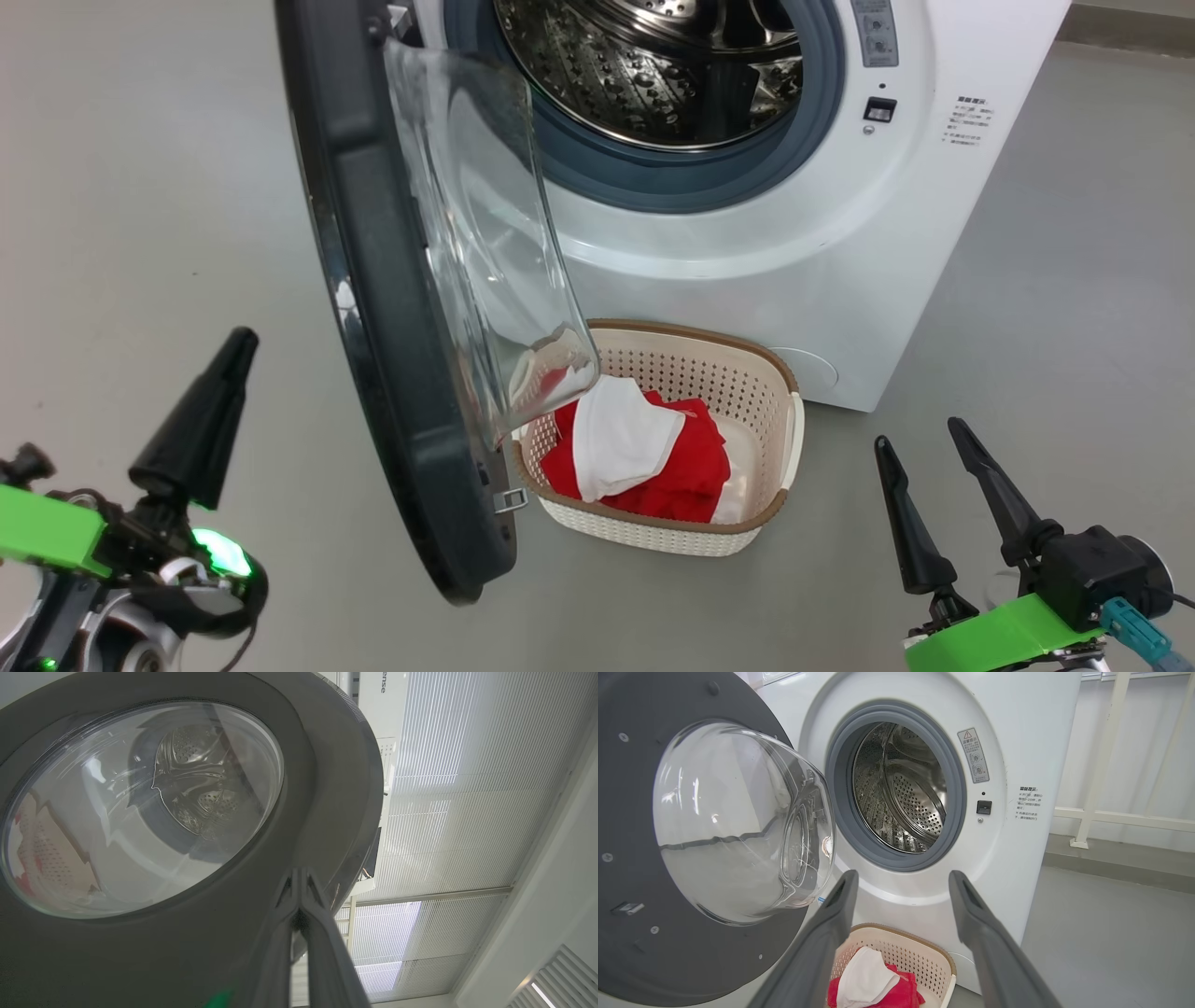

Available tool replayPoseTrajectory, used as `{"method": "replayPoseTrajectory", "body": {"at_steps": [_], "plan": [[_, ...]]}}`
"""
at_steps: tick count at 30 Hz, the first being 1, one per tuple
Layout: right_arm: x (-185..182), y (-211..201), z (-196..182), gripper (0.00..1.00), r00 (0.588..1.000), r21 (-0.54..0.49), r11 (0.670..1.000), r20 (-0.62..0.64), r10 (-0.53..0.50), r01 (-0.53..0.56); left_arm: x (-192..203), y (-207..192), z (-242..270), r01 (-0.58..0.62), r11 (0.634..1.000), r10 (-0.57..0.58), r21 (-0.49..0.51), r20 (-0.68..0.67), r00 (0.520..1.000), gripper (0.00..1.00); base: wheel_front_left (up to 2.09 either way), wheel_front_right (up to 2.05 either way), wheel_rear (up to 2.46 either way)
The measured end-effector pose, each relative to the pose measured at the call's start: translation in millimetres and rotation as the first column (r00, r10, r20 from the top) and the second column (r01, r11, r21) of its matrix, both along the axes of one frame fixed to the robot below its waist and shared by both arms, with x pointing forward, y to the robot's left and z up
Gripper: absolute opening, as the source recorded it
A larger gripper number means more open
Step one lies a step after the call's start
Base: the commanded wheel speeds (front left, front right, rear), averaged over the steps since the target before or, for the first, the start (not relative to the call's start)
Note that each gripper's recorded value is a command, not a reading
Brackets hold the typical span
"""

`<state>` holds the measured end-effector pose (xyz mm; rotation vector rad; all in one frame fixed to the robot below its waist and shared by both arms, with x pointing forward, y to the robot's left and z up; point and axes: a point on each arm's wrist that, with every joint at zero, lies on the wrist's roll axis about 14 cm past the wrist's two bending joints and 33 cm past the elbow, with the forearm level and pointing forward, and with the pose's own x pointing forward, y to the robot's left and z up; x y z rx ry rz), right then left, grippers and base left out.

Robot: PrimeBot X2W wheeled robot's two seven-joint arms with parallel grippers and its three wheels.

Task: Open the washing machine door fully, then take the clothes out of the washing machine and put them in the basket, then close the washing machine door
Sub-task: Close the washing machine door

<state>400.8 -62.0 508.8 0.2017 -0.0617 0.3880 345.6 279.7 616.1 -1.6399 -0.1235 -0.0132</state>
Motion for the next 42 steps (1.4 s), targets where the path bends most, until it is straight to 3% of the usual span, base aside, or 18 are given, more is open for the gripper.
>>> {"method": "replayPoseTrajectory", "body": {"at_steps": [11,32,42], "plan": [[-1,-10,2,1.0,1.0,0.006,1.0,0.002,-0.029,0.029,12,-36,6,0.152,0.988,-0.152,-0.026,0.003,0.988,0.0,0.0,0.0,0.0],[-2,-45,-8,1.0,0.991,0.008,0.991,-0.025,-0.132,0.133,53,-82,0,0.257,0.966,-0.257,-0.021,0.015,0.966,0.0,0.0,0.0,0.0],[-6,-70,-8,1.0,0.978,0.019,0.978,-0.026,-0.205,0.206,77,-119,10,0.341,0.938,-0.338,-0.052,0.064,0.939,0.0,0.0,0.0,0.0]]}}
